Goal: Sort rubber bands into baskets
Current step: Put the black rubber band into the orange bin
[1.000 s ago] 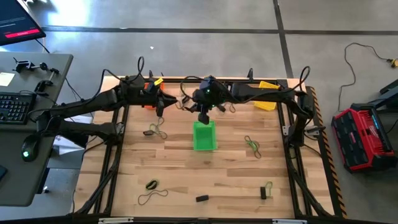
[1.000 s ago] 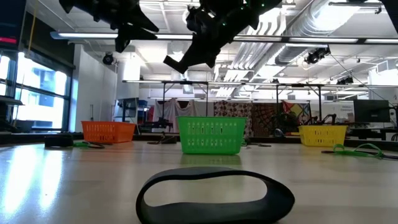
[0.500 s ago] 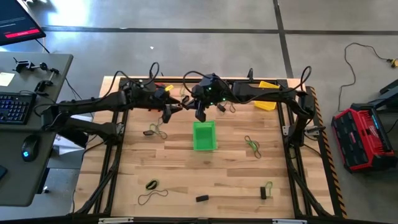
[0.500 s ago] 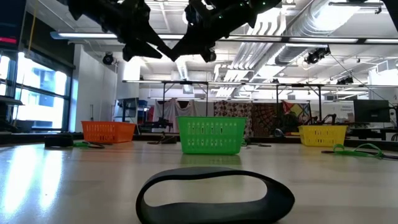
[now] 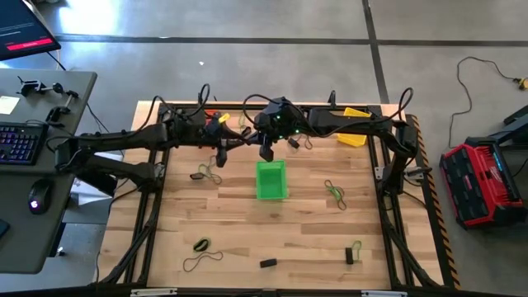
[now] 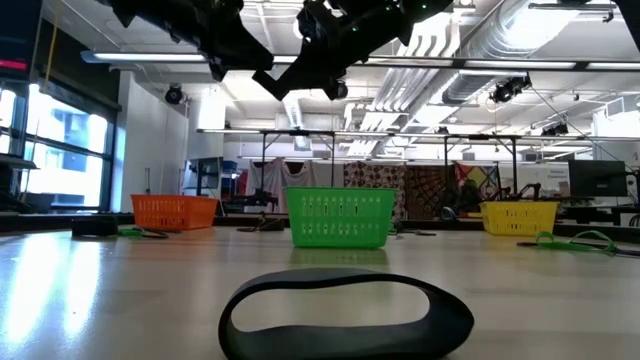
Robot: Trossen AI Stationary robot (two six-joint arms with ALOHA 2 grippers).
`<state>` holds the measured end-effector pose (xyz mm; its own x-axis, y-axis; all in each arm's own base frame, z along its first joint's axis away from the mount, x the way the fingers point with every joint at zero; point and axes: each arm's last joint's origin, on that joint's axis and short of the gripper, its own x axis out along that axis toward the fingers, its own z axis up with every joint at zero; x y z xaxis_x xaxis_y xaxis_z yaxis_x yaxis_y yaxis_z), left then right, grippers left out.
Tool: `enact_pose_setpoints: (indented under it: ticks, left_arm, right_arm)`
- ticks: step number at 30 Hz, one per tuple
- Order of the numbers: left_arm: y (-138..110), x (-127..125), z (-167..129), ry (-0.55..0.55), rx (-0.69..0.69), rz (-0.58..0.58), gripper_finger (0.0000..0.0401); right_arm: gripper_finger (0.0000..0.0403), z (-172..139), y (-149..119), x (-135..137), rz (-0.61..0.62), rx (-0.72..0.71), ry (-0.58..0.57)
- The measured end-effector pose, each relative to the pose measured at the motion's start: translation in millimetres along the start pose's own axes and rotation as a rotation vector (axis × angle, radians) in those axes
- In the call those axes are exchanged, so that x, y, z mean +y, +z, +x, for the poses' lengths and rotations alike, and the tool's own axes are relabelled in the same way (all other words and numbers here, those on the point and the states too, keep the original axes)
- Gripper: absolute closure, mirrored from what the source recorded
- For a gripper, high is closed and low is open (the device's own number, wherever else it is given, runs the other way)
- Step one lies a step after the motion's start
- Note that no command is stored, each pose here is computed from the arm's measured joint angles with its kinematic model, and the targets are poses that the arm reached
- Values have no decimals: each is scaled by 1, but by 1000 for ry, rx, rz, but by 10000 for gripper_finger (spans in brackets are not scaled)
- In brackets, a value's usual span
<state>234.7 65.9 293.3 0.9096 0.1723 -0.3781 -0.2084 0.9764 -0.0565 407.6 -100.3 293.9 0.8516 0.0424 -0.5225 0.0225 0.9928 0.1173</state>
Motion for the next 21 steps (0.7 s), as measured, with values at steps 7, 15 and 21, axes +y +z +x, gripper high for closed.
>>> enact_pose_setpoints:
  ticks: [7, 15, 21]
  left_arm:
    - [-2, 0, 0, 32, 18, -5, 395]
    - [8, 1, -5, 70, 27, 2, 388]
    - [11, 1, -8, 87, 60, -12, 330]
  right_arm:
    - [403, 0, 0, 0, 0, -4, 0]
    - [403, 0, 1, -1, -7, -9, -3]
    - [403, 0, 1, -1, -9, -8, -3]
